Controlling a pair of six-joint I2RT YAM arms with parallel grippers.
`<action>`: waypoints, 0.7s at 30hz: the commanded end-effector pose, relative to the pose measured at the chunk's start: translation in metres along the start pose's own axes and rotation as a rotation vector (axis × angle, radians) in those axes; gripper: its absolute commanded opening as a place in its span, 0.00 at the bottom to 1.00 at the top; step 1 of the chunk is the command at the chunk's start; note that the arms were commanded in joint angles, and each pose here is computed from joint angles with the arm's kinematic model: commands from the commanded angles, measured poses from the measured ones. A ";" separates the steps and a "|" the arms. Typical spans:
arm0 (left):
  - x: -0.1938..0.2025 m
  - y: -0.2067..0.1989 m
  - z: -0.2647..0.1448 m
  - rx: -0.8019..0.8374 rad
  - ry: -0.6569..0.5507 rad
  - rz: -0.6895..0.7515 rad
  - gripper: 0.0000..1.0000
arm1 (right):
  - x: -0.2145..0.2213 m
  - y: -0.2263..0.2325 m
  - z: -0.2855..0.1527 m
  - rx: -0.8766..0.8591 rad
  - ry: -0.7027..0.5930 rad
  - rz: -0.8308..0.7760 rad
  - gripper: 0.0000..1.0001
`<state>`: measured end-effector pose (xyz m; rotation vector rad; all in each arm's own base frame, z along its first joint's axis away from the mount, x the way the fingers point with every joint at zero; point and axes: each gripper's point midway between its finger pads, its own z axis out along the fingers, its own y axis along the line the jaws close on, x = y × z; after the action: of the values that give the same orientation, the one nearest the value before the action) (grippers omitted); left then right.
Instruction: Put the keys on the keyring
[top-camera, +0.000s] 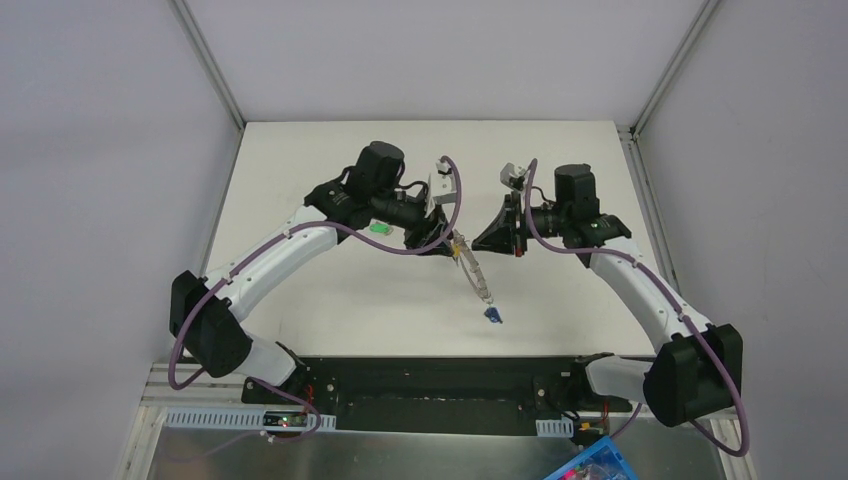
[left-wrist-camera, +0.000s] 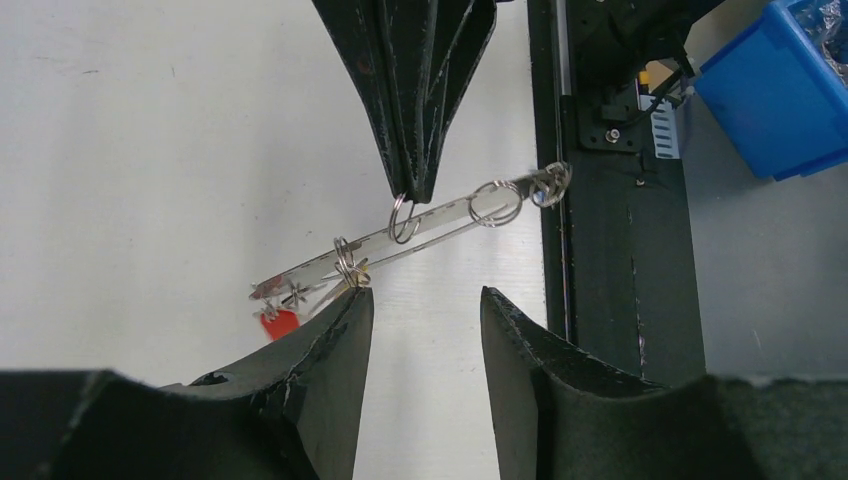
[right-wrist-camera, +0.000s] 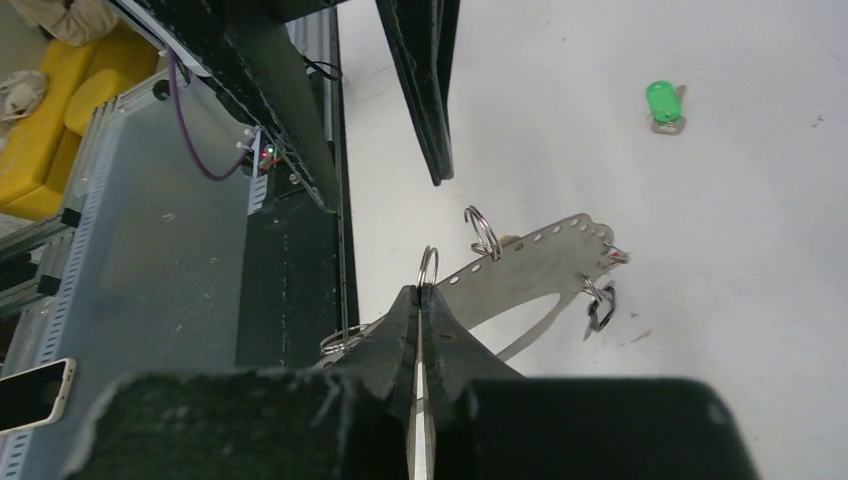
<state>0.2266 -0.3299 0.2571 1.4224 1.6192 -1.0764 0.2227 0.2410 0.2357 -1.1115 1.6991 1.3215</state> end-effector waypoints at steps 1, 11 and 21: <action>-0.015 -0.010 0.000 0.042 -0.036 0.063 0.44 | -0.021 0.030 0.001 -0.120 -0.064 -0.071 0.00; -0.011 -0.013 0.009 0.074 -0.034 0.050 0.44 | -0.021 0.033 0.004 -0.139 -0.076 -0.040 0.00; -0.012 -0.012 0.018 0.105 -0.051 0.003 0.37 | -0.023 0.033 0.006 -0.145 -0.092 -0.036 0.00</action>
<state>0.2197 -0.3421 0.2503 1.4460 1.6117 -1.1510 0.2108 0.2530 0.2434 -1.0793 1.6595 1.4548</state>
